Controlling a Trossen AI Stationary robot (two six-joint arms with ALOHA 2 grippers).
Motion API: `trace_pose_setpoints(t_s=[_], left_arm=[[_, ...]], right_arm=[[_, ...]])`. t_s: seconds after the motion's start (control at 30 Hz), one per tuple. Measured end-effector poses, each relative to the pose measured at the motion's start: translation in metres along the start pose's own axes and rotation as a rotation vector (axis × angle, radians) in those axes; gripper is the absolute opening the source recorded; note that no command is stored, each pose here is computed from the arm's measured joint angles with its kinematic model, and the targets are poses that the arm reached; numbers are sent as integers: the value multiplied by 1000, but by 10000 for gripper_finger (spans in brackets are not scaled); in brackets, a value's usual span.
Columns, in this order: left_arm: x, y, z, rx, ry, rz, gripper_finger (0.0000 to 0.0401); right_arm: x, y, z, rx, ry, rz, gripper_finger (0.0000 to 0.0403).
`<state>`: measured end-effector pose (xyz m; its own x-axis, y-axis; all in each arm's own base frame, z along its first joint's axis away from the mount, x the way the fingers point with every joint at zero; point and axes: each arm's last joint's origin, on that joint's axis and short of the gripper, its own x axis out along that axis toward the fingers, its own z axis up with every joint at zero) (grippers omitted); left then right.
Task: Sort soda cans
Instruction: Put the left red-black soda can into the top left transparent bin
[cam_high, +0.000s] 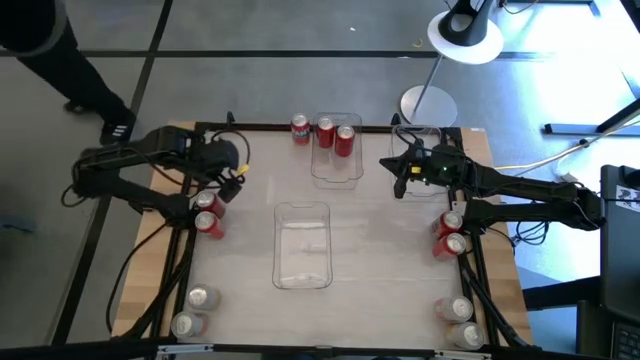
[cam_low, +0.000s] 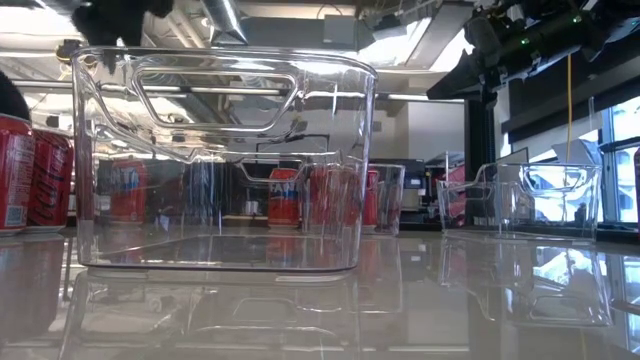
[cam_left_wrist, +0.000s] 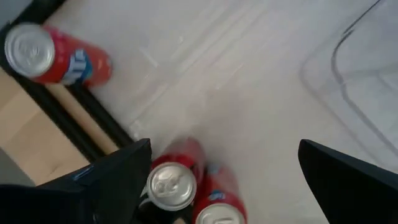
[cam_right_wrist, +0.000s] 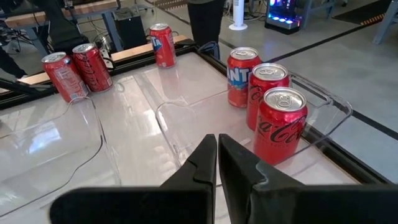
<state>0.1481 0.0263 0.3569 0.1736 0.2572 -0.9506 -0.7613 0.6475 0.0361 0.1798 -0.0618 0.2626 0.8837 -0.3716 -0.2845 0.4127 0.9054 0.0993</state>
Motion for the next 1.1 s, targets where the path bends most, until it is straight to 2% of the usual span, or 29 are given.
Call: trace_pose_setpoints(t_s=[0.17,0.5,0.8,1.1], left_arm=[[22,9,-17,13,63,42,391],[64,10,-37,89,251,96,391],[87,18,-45,80,318,155,391],[111,25,-48,74,375,132,391]], right_arm=[[0,0,0,0,-1,0,19],[0,0,0,5,0,0,19],[0,0,0,6,-2,-4,19],[0,0,0,5,-2,-3,19]])
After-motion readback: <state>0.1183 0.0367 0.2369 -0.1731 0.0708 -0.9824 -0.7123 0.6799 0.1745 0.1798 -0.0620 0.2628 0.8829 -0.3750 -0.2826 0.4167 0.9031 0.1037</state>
